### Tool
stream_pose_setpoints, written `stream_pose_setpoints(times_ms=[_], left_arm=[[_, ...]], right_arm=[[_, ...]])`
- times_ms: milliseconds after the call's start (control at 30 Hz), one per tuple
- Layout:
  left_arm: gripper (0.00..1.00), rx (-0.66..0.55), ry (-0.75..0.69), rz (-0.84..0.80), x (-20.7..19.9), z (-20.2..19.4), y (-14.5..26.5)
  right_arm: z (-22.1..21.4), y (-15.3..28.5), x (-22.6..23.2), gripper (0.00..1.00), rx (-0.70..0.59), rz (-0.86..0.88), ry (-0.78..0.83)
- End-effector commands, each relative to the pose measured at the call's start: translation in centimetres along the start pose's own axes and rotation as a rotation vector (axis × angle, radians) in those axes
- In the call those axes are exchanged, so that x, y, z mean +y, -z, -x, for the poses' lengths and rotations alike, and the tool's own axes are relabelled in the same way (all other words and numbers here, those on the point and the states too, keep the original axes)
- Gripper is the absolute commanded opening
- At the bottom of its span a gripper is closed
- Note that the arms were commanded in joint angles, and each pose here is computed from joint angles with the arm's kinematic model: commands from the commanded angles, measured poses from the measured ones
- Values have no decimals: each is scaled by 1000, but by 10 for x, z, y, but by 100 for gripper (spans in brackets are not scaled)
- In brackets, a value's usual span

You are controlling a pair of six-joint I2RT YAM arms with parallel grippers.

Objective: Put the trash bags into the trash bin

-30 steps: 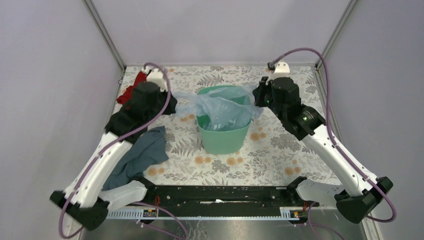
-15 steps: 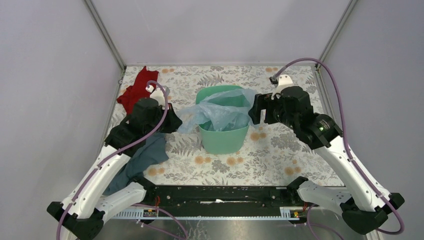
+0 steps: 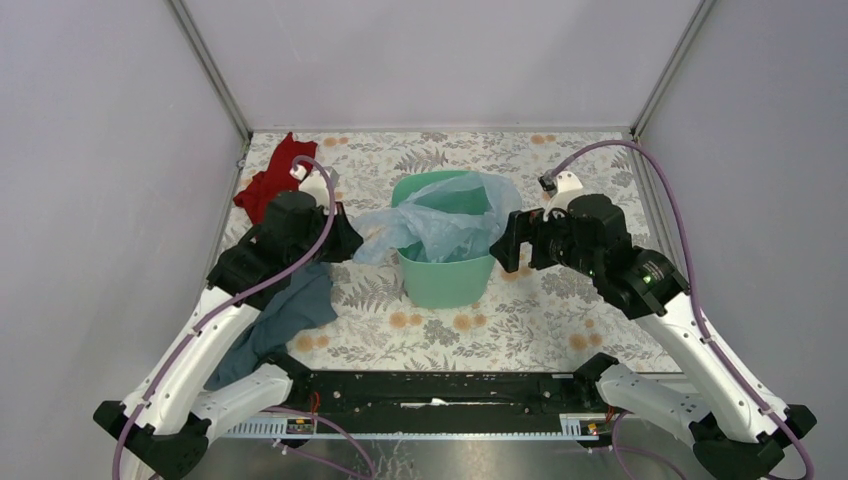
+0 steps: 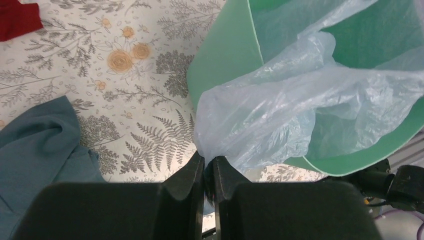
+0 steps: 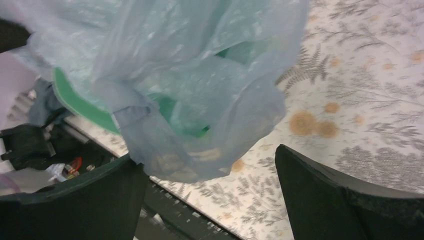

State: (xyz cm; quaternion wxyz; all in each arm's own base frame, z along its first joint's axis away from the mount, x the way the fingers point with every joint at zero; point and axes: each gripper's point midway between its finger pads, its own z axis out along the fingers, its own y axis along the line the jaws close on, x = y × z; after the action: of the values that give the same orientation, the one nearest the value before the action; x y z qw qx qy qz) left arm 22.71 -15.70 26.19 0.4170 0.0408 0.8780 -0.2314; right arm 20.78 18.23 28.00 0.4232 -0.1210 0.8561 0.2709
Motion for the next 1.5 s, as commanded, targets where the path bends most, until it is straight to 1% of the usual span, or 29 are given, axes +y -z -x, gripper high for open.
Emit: stream_pose_setpoints(times_ms=[0, 33, 67, 100, 133, 167, 267, 300, 333, 433, 533, 567, 600, 633, 667, 733, 833, 900, 1000, 1067, 1100, 1133, 1200, 1267, 1300, 1333, 1433, 1467], left_arm=[[13, -78, -45, 51, 4, 27, 5], [13, -75, -60, 67, 7, 28, 2], [13, -77, -76, 88, 11, 30, 0], [13, -75, -94, 118, 16, 31, -1], [12, -77, -110, 148, 22, 33, -2], [12, -82, -129, 181, 28, 35, -3], [10, -109, -164, 281, 44, 46, -1], [9, -128, -164, 315, 49, 51, 1], [7, -155, -161, 353, 54, 58, 4], [3, -255, -148, 410, 62, 75, 11], [3, -367, -139, 372, 58, 86, 12], [3, -404, -131, 345, 55, 88, 12], [3, -469, -113, 293, 48, 94, 17], [4, -502, -94, 252, 43, 93, 19], [5, -525, -79, 202, 37, 90, 19], [10, -550, -56, 95, 24, 83, 23], [20, -502, -42, -58, 1, 65, 28], [27, -423, -22, -116, -10, 52, 36], [33, -266, 57, -101, -12, 30, 48], [37, -168, 99, -81, -12, 16, 59], [44, -126, 122, -82, -14, 11, 67], [53, -94, 143, -96, -18, 6, 74], [75, -63, 182, -164, -33, 5, 94], [89, -58, 198, -270, -53, 9, 116], [94, -64, 212, -302, -60, 13, 124], [98, -84, 231, -326, -67, 21, 134], [99, -97, 344, -357, -81, 41, 147], [98, -86, 400, -360, -85, 46, 145]], right_arm=[[28, -1, -28, 99, -135, -162, 92], [38, 2, -34, 95, -175, -205, 95], [45, 4, -34, 92, -207, -210, 99], [54, 6, -31, 87, -240, -201, 97], [61, 8, -28, 78, -269, -190, 91], [69, 10, -25, 64, -300, -183, 81], [83, 15, -27, 13, -372, -208, 10], [87, 17, -26, 2, -399, -207, -26], [91, 19, -24, 0, -420, -196, -62], [101, 31, -14, 0, -483, -145, -200], [102, 41, -6, 0, -508, -88, -360], [98, 43, -7, 0, -510, -85, -448], [92, 43, -10, 0, -509, -88, -513], [85, 41, -11, 0, -512, -72, -561], [85, 43, -9, 0, -524, -42, -593], [73, 35, -9, 0, -502, -29, -608], [66, 26, 4, 0, -425, 23, -558], [66, 23, 22, 0, -384, 106, -509], [69, 25, 42, 0, -378, 224, -464], [69, 23, 47, 0, -378, 259, -449], [68, 22, 48, 0, -372, 263, -440], [67, 19, 48, 0, -362, 260, -430], [64, 16, 51, 0, -337, 267, -407], [64, 13, 54, 0, -320, 277, -383], [63, 12, 55, 0, -311, 278, -373], [64, 12, 55, 0, -305, 276, -365], [64, 11, 52, 0, -298, 249, -357], [65, 12, 51, 0, -298, 243, -353]])
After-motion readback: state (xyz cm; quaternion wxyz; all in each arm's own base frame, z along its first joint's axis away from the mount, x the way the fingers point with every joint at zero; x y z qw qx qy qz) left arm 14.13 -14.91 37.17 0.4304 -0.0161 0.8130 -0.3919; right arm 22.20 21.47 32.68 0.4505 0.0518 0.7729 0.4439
